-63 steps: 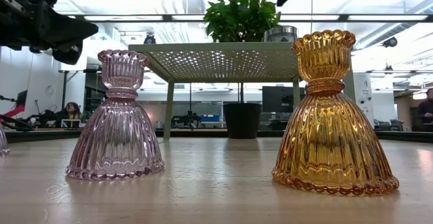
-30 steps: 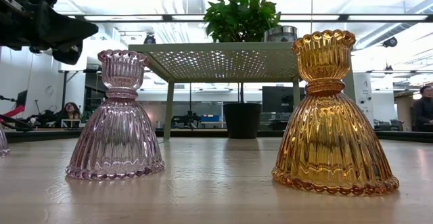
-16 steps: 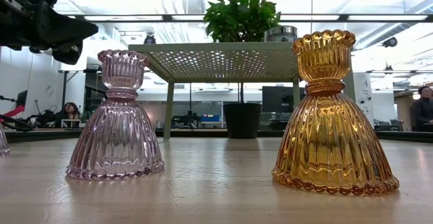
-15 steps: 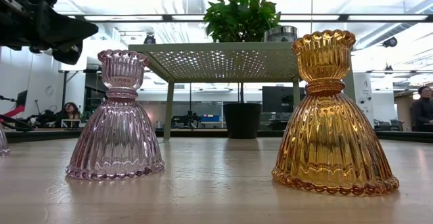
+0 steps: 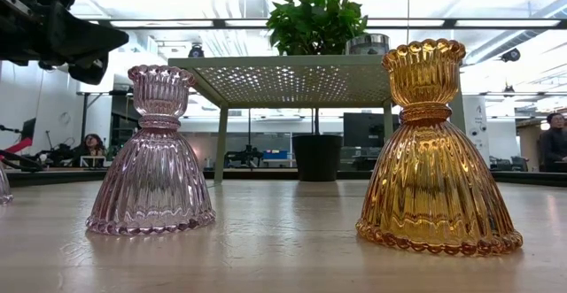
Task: Pick & Place candle stick holders
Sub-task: Put the right silver candle on the shelf
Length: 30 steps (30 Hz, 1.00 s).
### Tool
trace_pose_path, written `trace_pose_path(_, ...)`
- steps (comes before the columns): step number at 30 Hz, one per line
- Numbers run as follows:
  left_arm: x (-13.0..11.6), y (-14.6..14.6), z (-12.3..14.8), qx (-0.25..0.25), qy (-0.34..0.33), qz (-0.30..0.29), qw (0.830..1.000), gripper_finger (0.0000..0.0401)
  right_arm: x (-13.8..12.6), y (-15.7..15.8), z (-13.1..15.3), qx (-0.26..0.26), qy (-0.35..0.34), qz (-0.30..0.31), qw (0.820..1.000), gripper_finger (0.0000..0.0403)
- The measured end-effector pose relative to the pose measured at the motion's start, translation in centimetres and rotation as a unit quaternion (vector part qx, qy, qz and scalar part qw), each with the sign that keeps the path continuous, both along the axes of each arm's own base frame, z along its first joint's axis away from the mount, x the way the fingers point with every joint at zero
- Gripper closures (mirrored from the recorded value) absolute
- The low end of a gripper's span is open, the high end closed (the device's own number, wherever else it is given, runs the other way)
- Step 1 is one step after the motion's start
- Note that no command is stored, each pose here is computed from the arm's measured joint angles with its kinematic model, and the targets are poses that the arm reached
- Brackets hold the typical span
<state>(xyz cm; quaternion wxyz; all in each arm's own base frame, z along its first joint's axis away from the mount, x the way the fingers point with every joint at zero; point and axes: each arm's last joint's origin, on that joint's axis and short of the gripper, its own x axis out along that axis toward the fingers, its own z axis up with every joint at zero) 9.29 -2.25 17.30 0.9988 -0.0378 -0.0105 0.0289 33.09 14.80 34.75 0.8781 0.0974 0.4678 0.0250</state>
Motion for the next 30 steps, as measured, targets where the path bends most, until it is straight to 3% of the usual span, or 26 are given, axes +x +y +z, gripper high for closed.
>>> trace_pose_path(7, 0.0, 0.0, 0.0, 0.000, 0.000, 0.000, 1.000, 0.0391, -0.8, 2.8, -0.2, -0.088, -0.065, 0.039, 0.993, 0.0379)
trace_pose_path(14, 0.0, 0.0, 0.0, 0.000, 0.000, 0.000, 1.000, 0.0391, -2.0, 4.6, -2.6, -0.150, -0.104, 0.042, 0.982, 0.0394)
trace_pose_path(20, 0.0, 0.0, 0.0, 0.000, 0.000, 0.000, 1.000, 0.0391, -2.6, 5.8, -3.9, -0.124, -0.159, 0.051, 0.978, 0.0395)
trace_pose_path(26, 0.0, 0.0, 0.0, 0.000, 0.000, 0.000, 1.000, 0.0391, -4.2, 6.4, -4.1, -0.135, -0.208, 0.067, 0.967, 0.0395)
trace_pose_path(30, 0.0, 0.0, 0.1, -0.041, -0.008, -0.001, 0.999, 0.0391, -5.1, 5.9, -4.0, -0.133, -0.229, 0.069, 0.962, 0.0395)
